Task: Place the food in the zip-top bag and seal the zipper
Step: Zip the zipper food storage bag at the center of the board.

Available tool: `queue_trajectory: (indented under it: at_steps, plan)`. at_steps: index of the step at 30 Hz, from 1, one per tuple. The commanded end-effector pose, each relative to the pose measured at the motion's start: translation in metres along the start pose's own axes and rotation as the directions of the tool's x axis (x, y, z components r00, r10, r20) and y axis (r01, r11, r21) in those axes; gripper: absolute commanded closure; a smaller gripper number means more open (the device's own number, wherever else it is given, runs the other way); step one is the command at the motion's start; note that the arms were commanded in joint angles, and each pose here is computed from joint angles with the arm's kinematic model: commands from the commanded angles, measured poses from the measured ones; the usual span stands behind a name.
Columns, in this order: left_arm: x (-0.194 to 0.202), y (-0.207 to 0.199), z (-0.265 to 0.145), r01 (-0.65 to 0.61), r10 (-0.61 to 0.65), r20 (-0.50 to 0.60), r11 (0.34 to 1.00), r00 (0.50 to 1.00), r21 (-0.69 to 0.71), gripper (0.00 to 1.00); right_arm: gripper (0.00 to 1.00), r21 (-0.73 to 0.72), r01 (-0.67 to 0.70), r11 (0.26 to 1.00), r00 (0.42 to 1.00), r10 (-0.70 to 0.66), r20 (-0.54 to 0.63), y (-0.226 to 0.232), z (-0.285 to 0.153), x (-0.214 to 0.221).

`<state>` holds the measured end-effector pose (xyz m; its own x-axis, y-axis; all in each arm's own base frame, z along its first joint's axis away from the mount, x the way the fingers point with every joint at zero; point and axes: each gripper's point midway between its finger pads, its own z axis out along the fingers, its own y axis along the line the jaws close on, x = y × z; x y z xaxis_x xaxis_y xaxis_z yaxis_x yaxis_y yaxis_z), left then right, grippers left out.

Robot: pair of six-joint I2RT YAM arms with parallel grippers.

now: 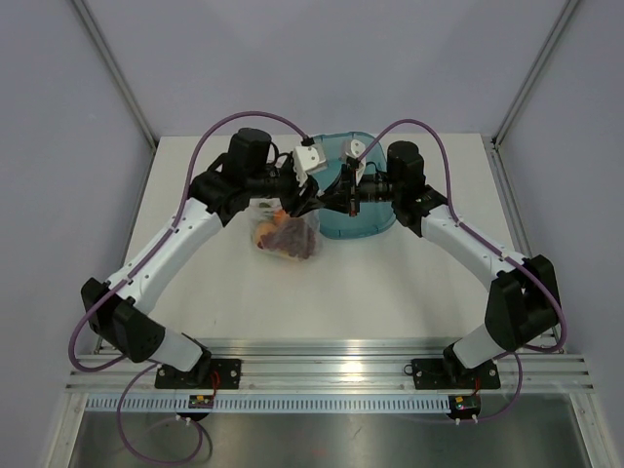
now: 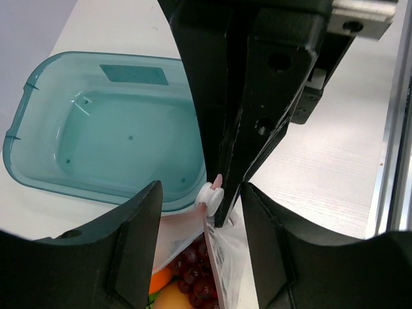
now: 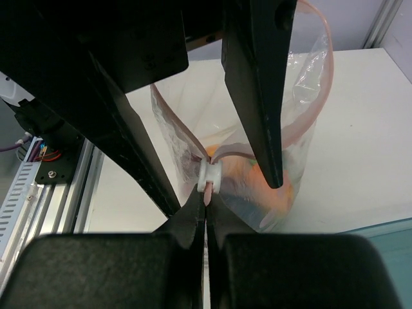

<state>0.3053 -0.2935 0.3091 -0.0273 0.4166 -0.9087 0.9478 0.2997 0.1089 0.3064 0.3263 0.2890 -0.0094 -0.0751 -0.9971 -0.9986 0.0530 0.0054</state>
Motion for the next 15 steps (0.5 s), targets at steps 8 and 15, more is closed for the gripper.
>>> queue_trajectory:
  at_steps: [8,15]
  plan:
    - [-0.011,-0.022,-0.022,-0.338,0.335,0.140,0.941,0.932,0.004,0.45,1.00,-0.022,0.075,0.997,0.996,-0.074,0.051,0.011,-0.008,-0.028]
    - [-0.027,-0.022,-0.026,-0.340,0.335,0.187,0.940,0.923,-0.007,0.45,1.00,-0.022,0.081,0.997,0.995,-0.079,0.053,0.013,-0.010,-0.029]
